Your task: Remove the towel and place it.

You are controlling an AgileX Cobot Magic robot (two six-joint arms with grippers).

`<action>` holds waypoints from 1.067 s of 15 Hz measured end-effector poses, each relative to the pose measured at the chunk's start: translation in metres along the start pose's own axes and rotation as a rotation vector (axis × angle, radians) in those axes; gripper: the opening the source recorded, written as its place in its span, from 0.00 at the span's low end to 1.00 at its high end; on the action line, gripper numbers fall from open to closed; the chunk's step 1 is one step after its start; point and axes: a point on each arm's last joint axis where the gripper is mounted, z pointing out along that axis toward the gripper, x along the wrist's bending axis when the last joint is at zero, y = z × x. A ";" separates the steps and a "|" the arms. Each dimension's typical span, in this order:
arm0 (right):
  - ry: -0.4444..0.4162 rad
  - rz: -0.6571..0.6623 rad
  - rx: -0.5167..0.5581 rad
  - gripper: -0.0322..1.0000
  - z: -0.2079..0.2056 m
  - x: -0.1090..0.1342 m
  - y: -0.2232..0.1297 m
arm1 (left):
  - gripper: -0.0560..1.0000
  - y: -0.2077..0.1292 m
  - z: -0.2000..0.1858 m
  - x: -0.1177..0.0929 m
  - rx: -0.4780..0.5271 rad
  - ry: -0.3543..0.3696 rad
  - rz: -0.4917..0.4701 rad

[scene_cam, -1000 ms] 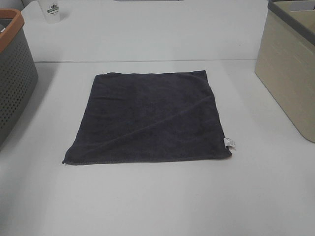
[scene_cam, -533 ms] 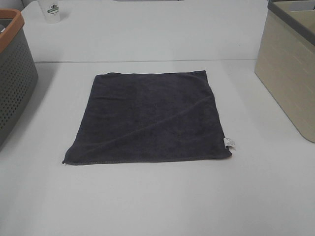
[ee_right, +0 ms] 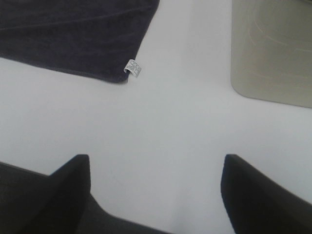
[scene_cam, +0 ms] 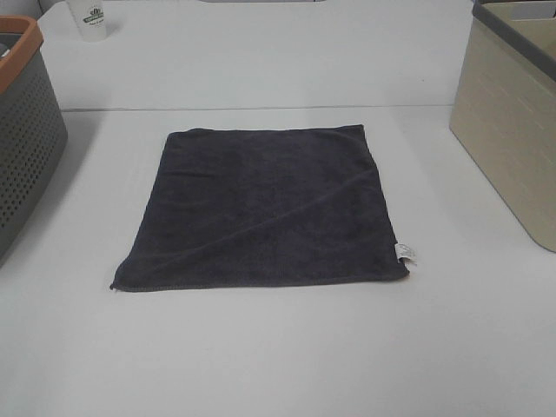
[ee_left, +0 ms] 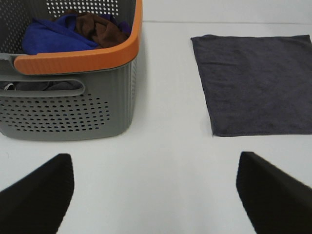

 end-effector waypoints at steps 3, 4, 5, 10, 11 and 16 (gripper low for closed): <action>-0.003 -0.002 -0.107 0.75 -0.014 0.001 -0.009 | 0.84 -0.001 -0.002 0.000 -0.010 -0.002 0.010; -0.006 -0.003 -0.138 0.75 -0.018 0.002 -0.011 | 0.83 -0.001 -0.002 0.000 -0.010 -0.002 0.012; -0.007 -0.002 -0.154 0.75 -0.020 0.002 -0.013 | 0.83 -0.001 -0.002 0.000 -0.010 -0.001 0.014; -0.010 -0.002 -0.177 0.75 -0.023 0.002 -0.015 | 0.83 -0.001 -0.002 0.000 -0.010 -0.001 0.018; -0.010 -0.002 -0.177 0.75 -0.023 0.002 -0.015 | 0.83 -0.001 -0.002 0.000 -0.010 -0.001 0.018; -0.045 0.019 -0.173 0.75 -0.023 0.002 -0.015 | 0.83 -0.001 -0.002 0.000 -0.010 -0.001 0.018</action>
